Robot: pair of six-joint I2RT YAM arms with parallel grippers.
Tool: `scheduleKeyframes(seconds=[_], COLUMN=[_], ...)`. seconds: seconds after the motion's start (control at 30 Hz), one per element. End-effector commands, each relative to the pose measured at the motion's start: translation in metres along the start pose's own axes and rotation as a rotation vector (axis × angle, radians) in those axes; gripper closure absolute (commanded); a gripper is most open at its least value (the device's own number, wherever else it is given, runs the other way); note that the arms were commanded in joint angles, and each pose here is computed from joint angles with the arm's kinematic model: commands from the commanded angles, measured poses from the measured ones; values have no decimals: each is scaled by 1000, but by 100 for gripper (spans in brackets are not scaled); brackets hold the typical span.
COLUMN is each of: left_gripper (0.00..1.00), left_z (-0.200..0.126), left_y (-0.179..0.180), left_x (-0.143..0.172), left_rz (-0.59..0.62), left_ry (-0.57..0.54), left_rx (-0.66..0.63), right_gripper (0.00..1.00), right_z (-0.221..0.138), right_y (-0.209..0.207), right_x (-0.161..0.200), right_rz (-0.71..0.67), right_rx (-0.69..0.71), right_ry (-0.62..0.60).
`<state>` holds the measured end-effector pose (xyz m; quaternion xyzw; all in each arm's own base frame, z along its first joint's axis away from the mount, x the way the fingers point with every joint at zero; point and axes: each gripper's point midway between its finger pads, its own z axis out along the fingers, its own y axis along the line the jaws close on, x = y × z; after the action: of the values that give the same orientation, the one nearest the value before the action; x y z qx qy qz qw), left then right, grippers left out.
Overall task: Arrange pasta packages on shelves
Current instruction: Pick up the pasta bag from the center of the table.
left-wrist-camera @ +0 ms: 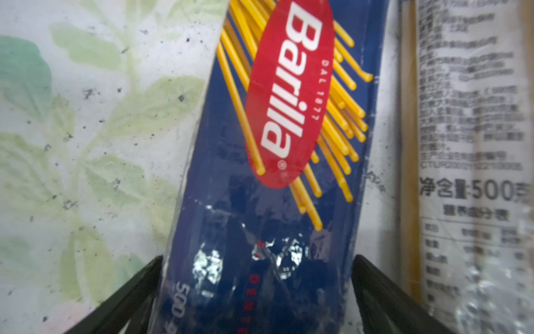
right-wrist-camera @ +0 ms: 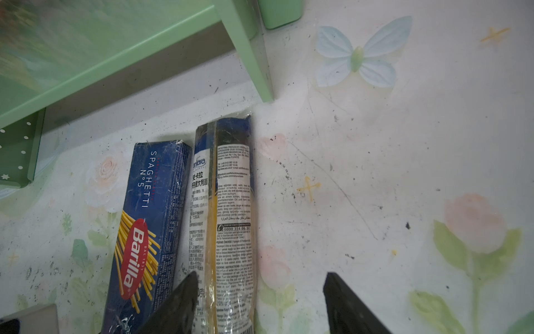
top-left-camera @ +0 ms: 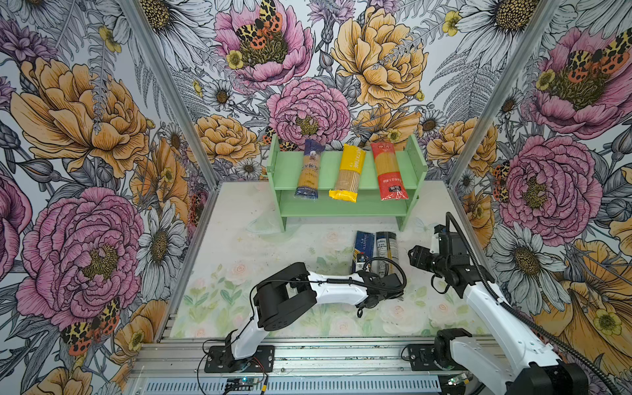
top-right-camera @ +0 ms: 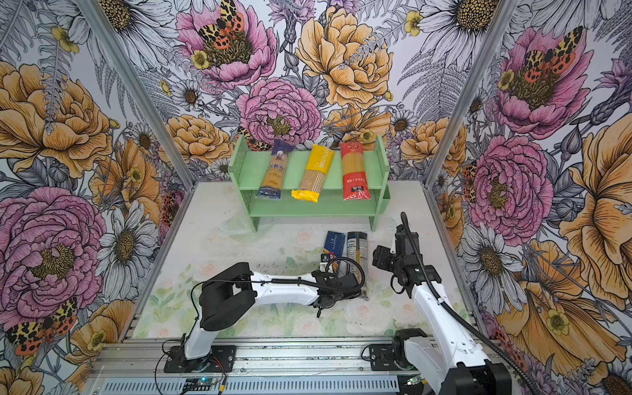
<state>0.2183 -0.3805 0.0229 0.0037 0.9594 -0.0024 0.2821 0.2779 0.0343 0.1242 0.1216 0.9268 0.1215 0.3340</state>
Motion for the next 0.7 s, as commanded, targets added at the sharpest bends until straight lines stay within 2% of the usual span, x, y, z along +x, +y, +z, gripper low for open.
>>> scheduleKeyframes(seconds=[0.0,0.33,0.67], left_gripper=[1,1,2], left_z=[4,5,20], left_y=[1,34,34], left_x=[1,20,22], left_rz=[69,75,163], left_ry=[4,30,59], left_rx=[-14,-64,-82], right_gripper=[29,29,29], right_z=[-3,-1,-2], right_y=[1,0,0], right_x=[-5,-5,-5], right_rz=[13,12,12], right_rx=[-12,-6,-9], right_ry=[-31,-25,-30])
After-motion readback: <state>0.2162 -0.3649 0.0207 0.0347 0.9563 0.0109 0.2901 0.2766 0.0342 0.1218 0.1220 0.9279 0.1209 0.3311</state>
